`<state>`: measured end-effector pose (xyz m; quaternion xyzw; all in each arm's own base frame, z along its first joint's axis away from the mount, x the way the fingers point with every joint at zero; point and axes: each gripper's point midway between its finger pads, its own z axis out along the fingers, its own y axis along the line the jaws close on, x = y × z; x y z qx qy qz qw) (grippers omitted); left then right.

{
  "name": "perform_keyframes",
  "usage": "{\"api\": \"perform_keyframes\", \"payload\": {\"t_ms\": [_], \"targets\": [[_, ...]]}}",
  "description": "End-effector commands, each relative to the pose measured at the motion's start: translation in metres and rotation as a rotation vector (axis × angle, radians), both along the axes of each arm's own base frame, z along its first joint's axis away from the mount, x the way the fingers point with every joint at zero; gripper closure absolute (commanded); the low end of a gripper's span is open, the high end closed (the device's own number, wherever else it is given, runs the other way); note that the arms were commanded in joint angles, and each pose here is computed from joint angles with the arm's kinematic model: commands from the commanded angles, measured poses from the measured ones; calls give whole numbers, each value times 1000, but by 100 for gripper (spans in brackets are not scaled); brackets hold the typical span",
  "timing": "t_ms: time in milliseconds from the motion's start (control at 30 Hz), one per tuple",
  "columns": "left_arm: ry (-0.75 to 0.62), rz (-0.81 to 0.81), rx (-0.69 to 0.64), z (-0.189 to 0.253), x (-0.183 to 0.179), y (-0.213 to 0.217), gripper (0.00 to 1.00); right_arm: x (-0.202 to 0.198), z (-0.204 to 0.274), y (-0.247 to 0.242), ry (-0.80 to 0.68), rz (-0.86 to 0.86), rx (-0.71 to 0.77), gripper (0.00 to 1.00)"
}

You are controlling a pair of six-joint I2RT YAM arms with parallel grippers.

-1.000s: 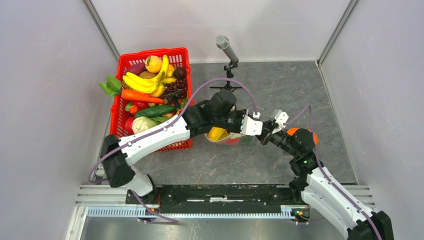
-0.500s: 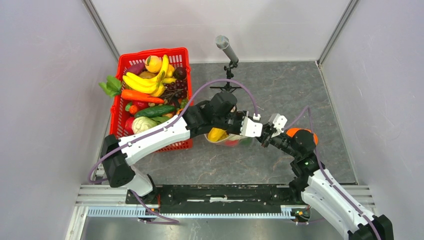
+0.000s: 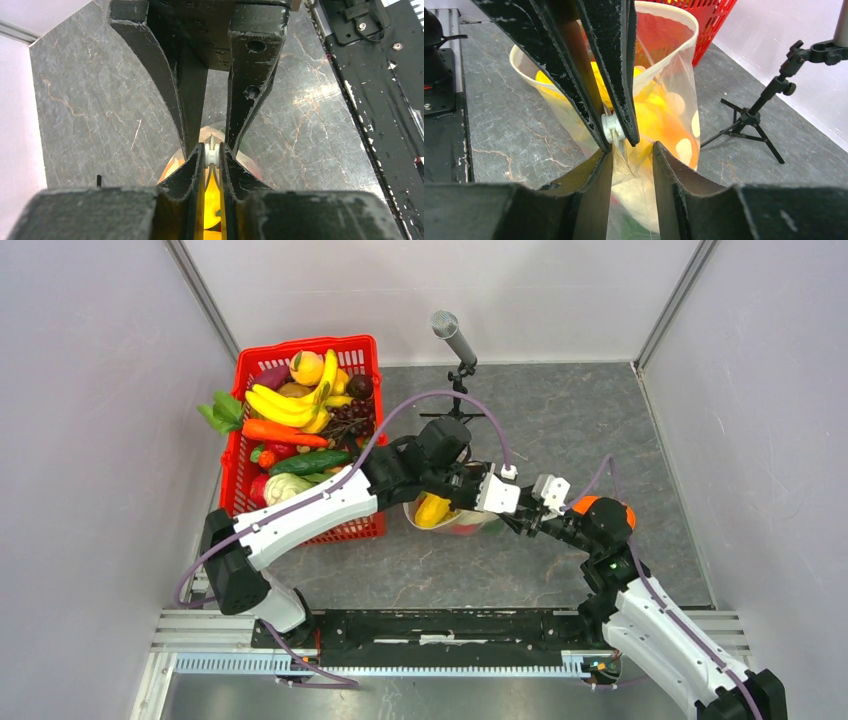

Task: Place the food in the zip-top bag and seal the zipper
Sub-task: Zip the zipper food storage bag at the center of the board.

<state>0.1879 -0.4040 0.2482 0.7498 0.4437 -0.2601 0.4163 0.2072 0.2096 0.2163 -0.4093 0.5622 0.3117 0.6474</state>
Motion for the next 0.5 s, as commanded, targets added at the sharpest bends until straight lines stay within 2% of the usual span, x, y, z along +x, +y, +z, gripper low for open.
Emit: {"api": "perform_keyframes", "payload": {"t_ms": [0,67,233,300,467], "targets": [[4,-56,-79,35,-11,-5,98,-1,30,5,-107,32,57,62],[2,-60,-68,33,-11,-4,98,-2,32,6,-115,41,65,65],[2,-55,-58,32,-11,-3,98,-1,30,9,-107,55,64,94],[-6,-44,-52,30,-8,-2,98,-1,28,8,-98,52,63,100],[-16,9,-26,23,4,10,98,8,21,-7,-81,-72,75,100]]}}
